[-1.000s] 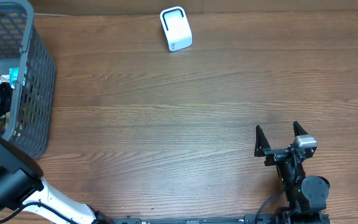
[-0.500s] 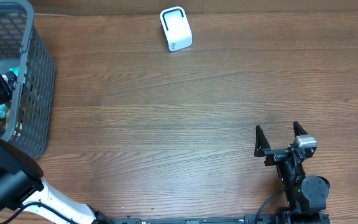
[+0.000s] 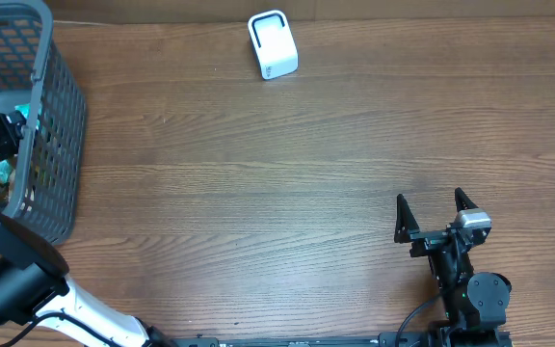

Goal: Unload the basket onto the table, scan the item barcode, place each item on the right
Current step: 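Lower the left gripper into the basket and grasp the yellow soap bottle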

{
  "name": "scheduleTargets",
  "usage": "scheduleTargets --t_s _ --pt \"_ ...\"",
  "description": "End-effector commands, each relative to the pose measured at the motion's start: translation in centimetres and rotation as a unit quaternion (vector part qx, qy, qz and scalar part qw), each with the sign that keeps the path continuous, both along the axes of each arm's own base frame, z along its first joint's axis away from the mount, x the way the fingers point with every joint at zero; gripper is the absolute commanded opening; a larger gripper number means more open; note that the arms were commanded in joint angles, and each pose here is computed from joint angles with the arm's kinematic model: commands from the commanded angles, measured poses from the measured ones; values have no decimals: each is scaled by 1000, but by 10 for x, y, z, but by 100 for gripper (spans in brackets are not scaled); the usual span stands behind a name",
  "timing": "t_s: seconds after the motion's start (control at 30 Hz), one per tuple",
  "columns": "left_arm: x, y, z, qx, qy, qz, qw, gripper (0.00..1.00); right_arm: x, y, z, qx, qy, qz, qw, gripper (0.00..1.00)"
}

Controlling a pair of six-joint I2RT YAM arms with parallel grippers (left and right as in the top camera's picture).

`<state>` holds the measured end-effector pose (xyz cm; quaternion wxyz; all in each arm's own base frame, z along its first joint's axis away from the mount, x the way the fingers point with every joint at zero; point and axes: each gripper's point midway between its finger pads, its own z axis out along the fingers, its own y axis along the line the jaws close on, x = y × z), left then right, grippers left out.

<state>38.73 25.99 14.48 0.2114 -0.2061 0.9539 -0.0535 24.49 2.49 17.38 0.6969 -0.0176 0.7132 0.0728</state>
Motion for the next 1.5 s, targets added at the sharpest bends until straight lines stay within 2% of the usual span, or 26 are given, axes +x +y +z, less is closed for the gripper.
scheduleTargets --t_s 0.0,0.1,0.33,0.53,0.73,0.9,1.13,1.33,1.47 --pt "2 -5 7 21 -1 -18 1000 84 0 -2 -3 2 0 -4 1000 100" --pt "-2 0 5 39 16 -11 999 79 0 -2 -2 2 0 -4 1000 100" --pt "-7 -1 -4 36 29 -8 999 81 0 -2 -2 2 0 -4 1000 100" --pt "-7 -1 -5 35 29 -8 999 73 0 -2 -2 2 0 -4 1000 100" --pt "-8 -1 -5 35 30 -8 999 71 0 -2 -3 2 0 -4 1000 100" --pt "-7 -1 -6 35 30 -8 999 65 0 -2 -2 2 0 -4 1000 100" --pt "-8 -2 -6 35 30 -8 999 45 0 -2 -3 2 0 -4 1000 100" --pt "-8 -1 -2 37 27 -7 999 39 0 -2 -3 2 0 -4 1000 100" --pt "-7 5 17 54 16 15 998 38 0 -2 -2 2 0 -4 1000 100"
